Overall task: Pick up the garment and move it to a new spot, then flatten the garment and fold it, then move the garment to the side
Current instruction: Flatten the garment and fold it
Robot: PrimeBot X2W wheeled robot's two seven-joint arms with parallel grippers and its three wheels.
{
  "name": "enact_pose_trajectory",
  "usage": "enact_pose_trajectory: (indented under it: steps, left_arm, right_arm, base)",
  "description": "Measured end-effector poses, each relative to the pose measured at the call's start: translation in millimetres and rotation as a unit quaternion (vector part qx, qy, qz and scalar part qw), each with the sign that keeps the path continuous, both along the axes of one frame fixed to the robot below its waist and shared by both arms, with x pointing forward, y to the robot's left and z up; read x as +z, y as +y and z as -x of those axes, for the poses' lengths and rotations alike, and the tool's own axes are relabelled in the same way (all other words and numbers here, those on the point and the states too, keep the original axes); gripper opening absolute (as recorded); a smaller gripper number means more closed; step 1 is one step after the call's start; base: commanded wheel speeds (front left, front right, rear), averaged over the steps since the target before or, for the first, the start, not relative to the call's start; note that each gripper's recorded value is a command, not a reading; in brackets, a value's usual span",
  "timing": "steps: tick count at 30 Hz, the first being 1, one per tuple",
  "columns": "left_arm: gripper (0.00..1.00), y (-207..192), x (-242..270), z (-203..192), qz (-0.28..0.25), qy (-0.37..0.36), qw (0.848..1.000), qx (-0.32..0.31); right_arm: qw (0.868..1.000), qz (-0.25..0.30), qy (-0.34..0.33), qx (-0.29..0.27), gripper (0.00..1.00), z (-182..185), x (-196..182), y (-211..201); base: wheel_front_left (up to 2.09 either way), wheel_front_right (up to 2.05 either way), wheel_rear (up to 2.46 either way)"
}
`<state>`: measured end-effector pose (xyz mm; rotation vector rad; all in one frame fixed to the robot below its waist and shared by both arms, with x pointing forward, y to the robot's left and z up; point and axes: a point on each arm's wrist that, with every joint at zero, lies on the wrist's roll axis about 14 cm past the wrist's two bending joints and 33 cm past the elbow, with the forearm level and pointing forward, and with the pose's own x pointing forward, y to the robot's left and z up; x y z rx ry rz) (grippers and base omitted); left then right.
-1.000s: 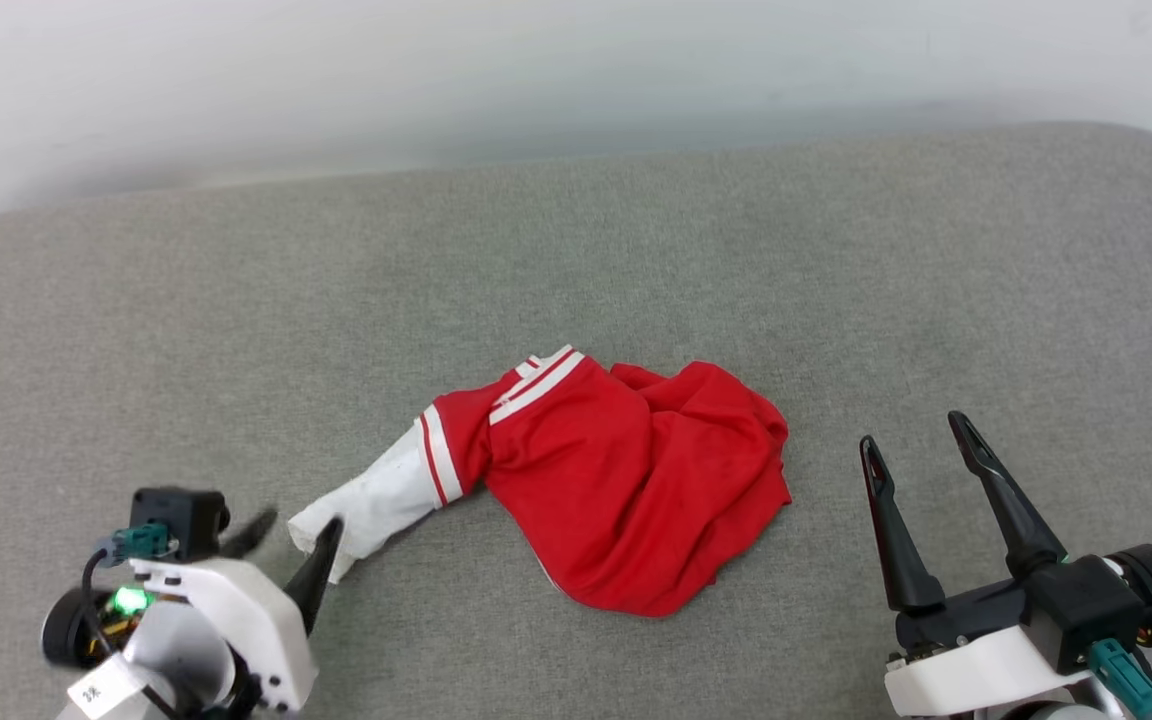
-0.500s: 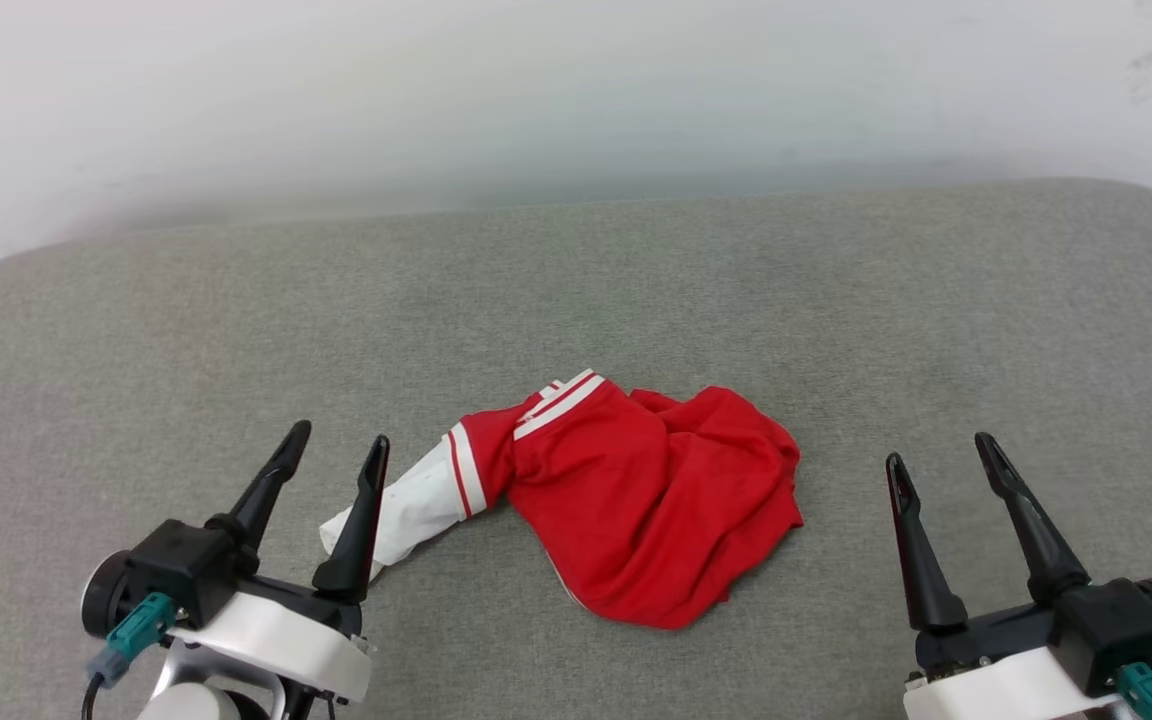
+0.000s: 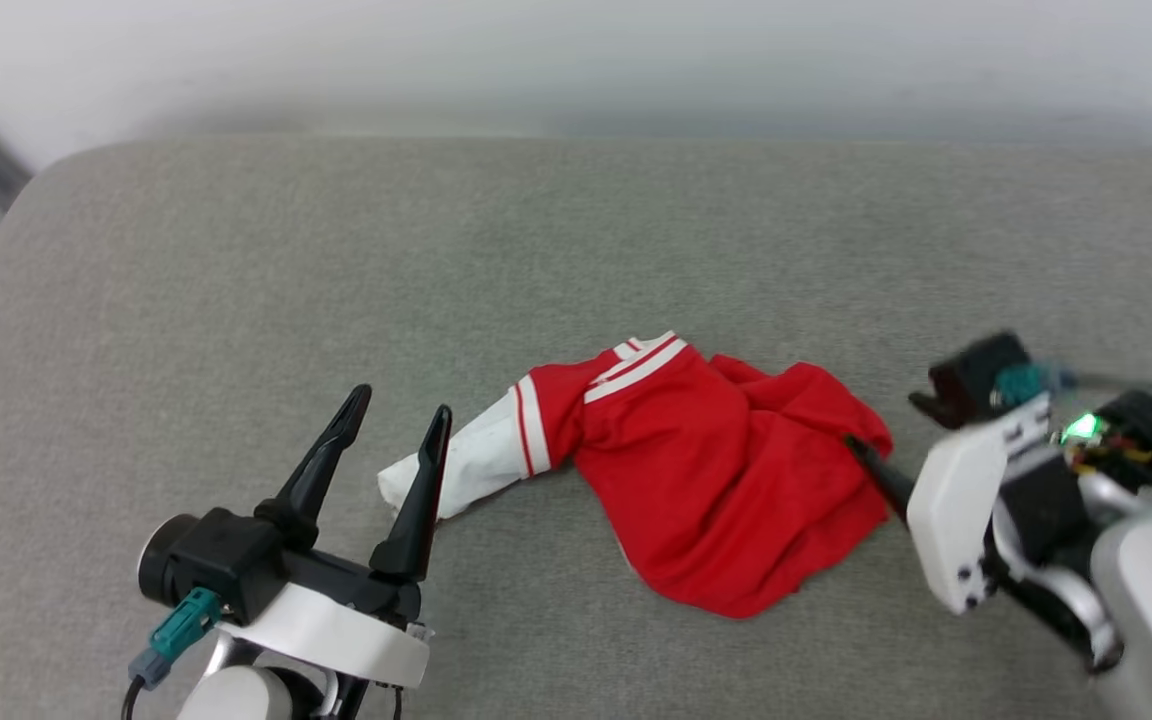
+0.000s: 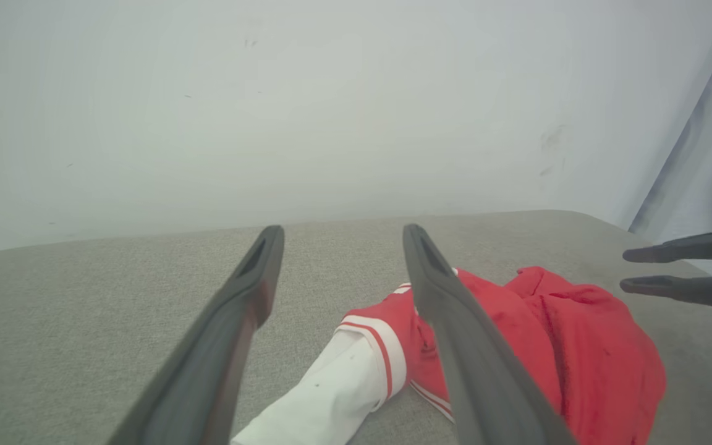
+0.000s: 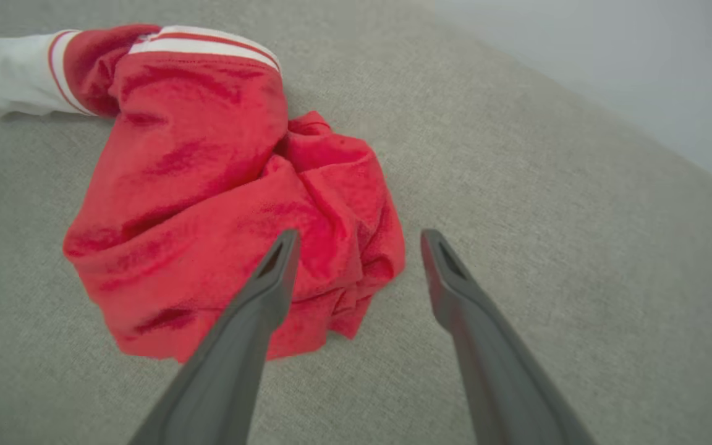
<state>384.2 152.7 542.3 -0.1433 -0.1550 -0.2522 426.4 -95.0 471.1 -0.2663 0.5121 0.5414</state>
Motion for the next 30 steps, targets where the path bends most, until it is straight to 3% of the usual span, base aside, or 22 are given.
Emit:
enact_pose_trajectory:
  steps: [5, 11, 20, 21, 22, 27, 30]
  left_arm:
    - [1.0, 18.0, -3.7, -1.2, 0.001, 0.004, 1.0, 0.027]
    - [1.0, 29.4, -14.0, 1.1, -0.003, 0.018, 0.999, 0.046]
    - [1.0, 41.8, -20.4, 6.9, -0.007, 0.03, 0.997, 0.07]
    - [1.0, 42.8, -20.6, 7.4, -0.008, 0.03, 0.997, 0.072]
    - [1.0, 43.7, -20.5, 7.9, -0.008, 0.03, 0.997, 0.073]
    - [1.0, 43.5, -18.9, 12.6, -0.006, 0.028, 0.997, 0.072]
    - [1.0, 39.4, -14.2, 12.7, -0.003, 0.02, 0.998, 0.064]
  right_arm:
    - [0.992, 0.048, 0.118, 0.017, 1.0, -17.8, -10.6, 13.6]
    - [0.972, 0.122, 0.199, 0.033, 1.0, -28.2, -43.1, 16.1]
    - [0.958, 0.142, 0.246, 0.041, 1.0, -29.4, -94.8, 22.5]
    - [0.958, 0.143, 0.245, 0.042, 0.31, -29.0, -96.1, 23.0]
    - [0.96, 0.139, 0.24, 0.044, 0.0, -29.3, -95.7, 24.3]
    - [0.974, 0.111, 0.193, 0.041, 0.0, -33.2, -79.0, 24.3]
    - [0.988, 0.083, 0.128, 0.028, 0.0, -47.7, -46.5, 17.4]
  base:
    - [0.0, 0.0, 0.0]
    - [0.0, 0.0, 0.0]
    - [0.0, 0.0, 0.0]
    - [0.0, 0.0, 0.0]
    - [0.0, 0.0, 0.0]
    - [0.0, 0.0, 0.0]
    - [0.0, 0.0, 0.0]
